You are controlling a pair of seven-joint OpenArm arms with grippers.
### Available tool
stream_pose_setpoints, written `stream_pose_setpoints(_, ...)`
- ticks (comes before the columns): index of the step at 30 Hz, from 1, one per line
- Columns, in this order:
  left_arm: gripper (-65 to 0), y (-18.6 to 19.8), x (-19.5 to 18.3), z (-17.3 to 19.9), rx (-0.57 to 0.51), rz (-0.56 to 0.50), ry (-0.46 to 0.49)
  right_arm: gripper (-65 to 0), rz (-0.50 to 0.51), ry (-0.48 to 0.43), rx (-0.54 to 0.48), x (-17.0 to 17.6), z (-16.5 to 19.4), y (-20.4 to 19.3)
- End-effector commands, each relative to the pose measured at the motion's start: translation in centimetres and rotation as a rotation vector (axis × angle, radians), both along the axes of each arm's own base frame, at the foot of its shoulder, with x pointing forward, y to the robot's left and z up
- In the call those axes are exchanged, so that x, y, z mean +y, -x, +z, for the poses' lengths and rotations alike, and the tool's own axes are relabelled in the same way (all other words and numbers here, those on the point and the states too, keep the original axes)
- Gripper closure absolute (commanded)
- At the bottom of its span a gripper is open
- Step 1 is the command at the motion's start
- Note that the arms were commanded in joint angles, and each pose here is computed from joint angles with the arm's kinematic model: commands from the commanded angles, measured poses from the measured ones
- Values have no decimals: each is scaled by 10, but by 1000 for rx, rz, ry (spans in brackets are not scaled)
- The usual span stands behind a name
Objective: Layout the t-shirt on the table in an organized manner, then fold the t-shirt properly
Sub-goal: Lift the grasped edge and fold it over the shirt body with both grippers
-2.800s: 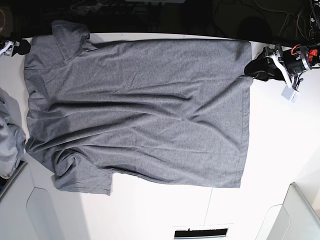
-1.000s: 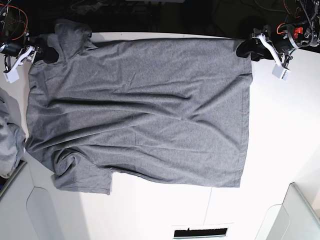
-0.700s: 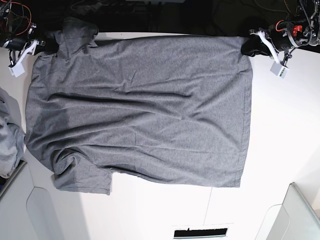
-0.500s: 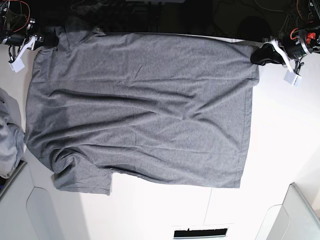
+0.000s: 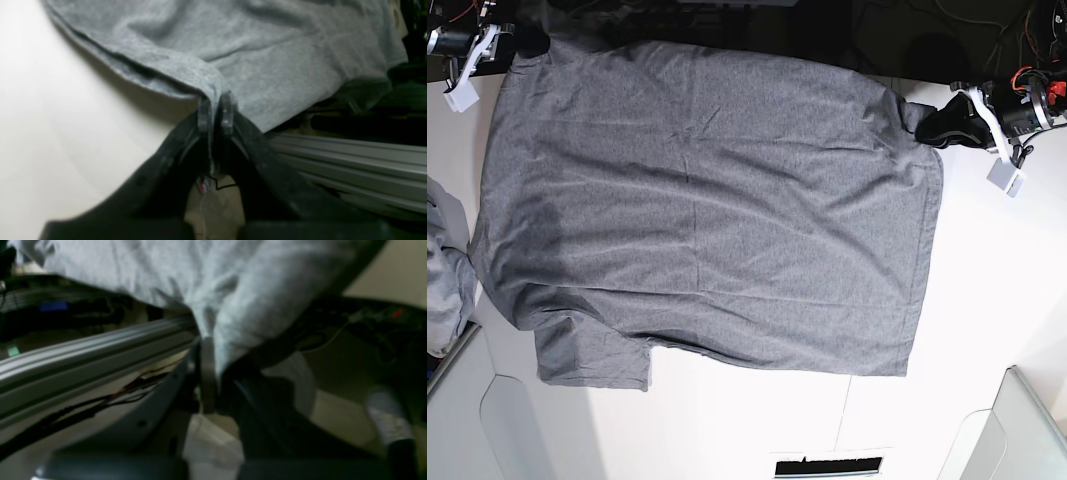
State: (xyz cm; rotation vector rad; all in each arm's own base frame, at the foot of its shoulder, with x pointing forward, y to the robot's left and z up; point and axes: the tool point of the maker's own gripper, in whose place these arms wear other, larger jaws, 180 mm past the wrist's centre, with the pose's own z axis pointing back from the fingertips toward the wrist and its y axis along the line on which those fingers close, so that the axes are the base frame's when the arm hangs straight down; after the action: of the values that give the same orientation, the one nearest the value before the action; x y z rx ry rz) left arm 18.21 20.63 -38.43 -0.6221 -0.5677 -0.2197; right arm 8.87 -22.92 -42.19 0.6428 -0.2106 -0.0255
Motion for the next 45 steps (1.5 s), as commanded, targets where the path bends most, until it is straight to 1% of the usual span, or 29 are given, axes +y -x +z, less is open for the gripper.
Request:
stream_pose_setpoints(1,0,-10,3,14,-49,-2,5,0,14,16,-57,-6,13,-11)
stream_pose_setpoints(7,0,-19,18,25,-90,34,-16,0,36,84,-198,-12,43,-42)
stream_pose_setpoints(10,0,-22,21,28,-100,45,-19,0,41,95,-236,-12,48,-55)
stream_pose_setpoints(15,0,-24,22,29,-108,47,-20,0,21,98,-295,-14,55,-73)
stream_pose_setpoints(17,0,-33,25,33,-143,53,-35,0,17,108,-323,-15,59,-83)
stream_pose_setpoints(22,0,-63,37,43,-248,56,-127,0,-18,155,-435,-23,75,-122)
stream_pose_setpoints(25,0,-78,44,47,-274,78,-134,0,-21,176,-486,-25,84,-141)
stream_pose_setpoints(28,0,-94,58,46,-281,128,-127,0,-19,186,-541,-24,93,-162)
stream_pose_setpoints(30,0,-104,65,42,-276,157,-121,0,-25,199,-547,-24,90,-173)
stream_pose_setpoints(32,0,-112,71,36,-262,175,-122,0,-18,184,-539,-19,84,-182)
stream_pose_setpoints(38,0,-125,68,4,-238,158,-164,0,9,169,-484,-3,59,-206)
stream_pose_setpoints(39,-17,-127,67,0,-237,155,-165,-59,15,171,-473,-2,55,-208)
stream_pose_setpoints(40,-58,-128,66,-5,-233,152,-168,-149,19,167,-467,1,53,-211)
stream_pose_setpoints(41,-104,-129,65,-9,-222,148,-168,-225,22,165,-464,2,53,-212)
stream_pose_setpoints(42,-147,-129,64,-12,-208,142,-170,-272,24,166,-460,2,53,-213)
stream_pose_setpoints(44,-212,-127,64,-15,-168,120,-187,-284,20,176,-451,-3,54,-212)
stream_pose_setpoints(45,-220,-127,63,-14,-147,106,-190,-284,1,181,-456,-9,57,-213)
